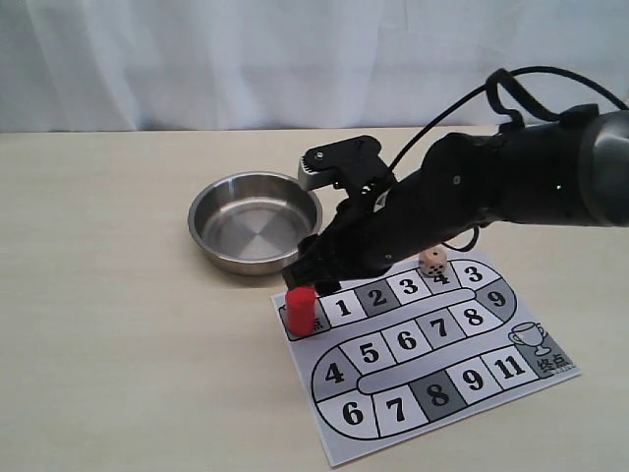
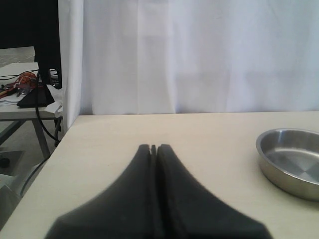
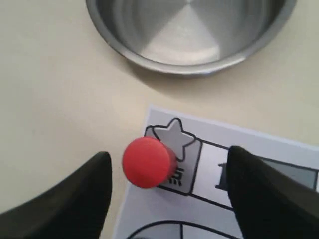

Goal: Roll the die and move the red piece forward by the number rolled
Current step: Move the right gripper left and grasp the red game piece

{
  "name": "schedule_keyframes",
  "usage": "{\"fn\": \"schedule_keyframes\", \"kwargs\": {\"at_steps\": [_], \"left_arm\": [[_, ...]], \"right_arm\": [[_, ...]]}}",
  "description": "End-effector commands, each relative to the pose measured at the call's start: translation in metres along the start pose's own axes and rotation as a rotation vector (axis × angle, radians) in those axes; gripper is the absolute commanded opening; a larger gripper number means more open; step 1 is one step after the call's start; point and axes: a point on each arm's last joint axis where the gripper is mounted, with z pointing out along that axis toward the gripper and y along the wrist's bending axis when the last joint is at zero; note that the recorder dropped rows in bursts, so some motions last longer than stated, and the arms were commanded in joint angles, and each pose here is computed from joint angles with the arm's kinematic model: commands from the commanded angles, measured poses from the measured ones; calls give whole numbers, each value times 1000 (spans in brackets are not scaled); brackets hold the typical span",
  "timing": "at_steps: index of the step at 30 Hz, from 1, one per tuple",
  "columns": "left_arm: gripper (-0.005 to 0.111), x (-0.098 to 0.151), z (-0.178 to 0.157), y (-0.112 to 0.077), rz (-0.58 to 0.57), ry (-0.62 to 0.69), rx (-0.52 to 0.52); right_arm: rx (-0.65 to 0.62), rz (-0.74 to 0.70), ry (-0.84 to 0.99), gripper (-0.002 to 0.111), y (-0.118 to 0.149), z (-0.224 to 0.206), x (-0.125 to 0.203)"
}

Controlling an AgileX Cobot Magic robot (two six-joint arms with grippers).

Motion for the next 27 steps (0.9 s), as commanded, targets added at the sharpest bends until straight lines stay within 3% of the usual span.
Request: {"fn": "schedule_keyframes", "kwargs": {"at_steps": [1,27], "left_arm": [[0,-3,0,0,-3,-16,1],[0,-3,0,0,-3,-18,1]], "right_arm": [[-12,-46,-62,62,16,0,-4],[18,-57,-5,62,15,57,17]]}}
